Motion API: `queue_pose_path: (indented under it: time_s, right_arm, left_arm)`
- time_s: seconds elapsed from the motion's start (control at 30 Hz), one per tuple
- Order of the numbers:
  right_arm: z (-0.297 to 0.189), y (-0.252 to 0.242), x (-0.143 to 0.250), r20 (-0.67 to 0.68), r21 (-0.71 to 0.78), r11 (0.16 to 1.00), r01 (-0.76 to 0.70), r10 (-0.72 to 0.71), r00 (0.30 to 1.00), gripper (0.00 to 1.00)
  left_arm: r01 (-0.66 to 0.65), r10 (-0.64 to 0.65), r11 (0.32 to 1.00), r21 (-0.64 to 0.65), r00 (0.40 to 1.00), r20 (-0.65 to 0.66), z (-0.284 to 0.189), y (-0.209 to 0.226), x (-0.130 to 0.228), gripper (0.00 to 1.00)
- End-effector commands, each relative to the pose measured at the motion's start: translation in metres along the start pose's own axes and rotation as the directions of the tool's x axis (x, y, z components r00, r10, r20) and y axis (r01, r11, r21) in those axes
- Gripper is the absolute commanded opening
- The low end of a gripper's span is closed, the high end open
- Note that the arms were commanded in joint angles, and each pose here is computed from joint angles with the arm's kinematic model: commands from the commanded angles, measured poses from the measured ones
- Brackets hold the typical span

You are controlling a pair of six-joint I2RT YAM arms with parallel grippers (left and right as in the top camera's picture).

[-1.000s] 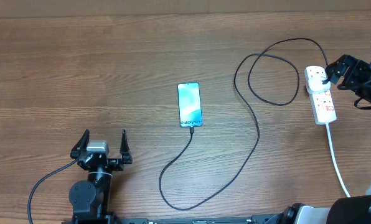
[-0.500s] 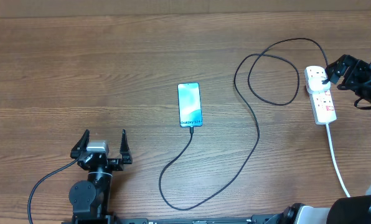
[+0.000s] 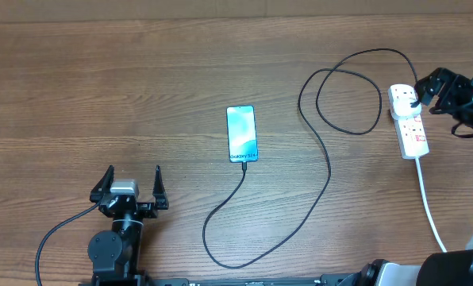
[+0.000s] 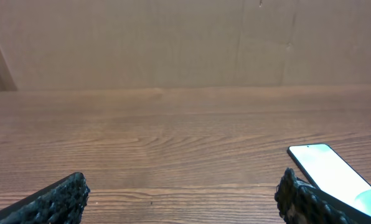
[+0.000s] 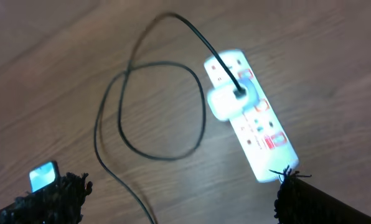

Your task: Plug charger to phone and switch on socket

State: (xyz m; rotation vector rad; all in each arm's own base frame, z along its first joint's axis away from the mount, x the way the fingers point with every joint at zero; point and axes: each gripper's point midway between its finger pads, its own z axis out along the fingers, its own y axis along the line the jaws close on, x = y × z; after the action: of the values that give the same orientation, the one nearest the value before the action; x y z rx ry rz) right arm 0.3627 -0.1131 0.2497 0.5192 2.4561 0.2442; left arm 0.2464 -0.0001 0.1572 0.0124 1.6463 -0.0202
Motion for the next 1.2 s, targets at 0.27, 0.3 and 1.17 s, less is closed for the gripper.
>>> queue_pose_path:
  time_s: [0.27, 0.3, 1.17]
  right_arm:
    - [-0.032, 0.114, -0.010, 0.340, -0.163, 0.930, 0.329, -0.260, 0.904, 1.00]
    - [-0.033, 0.124, -0.008, 0.378, -0.169, 0.918, 0.359, -0.276, 0.884, 1.00]
    - [-0.030, 0.117, 0.128, 0.778, -0.143, 0.829, 0.541, -0.243, 0.579, 1.00]
  left_arm:
    - [0.014, -0.014, 1.000, 0.001, 1.000, 0.003, 0.000, 0.000, 0.000, 1.00]
    - [0.014, -0.014, 1.000, 0.001, 1.000, 0.003, 0.000, 0.000, 0.000, 1.00]
    - [0.014, -0.014, 1.000, 0.001, 1.000, 0.003, 0.000, 0.000, 0.000, 1.00]
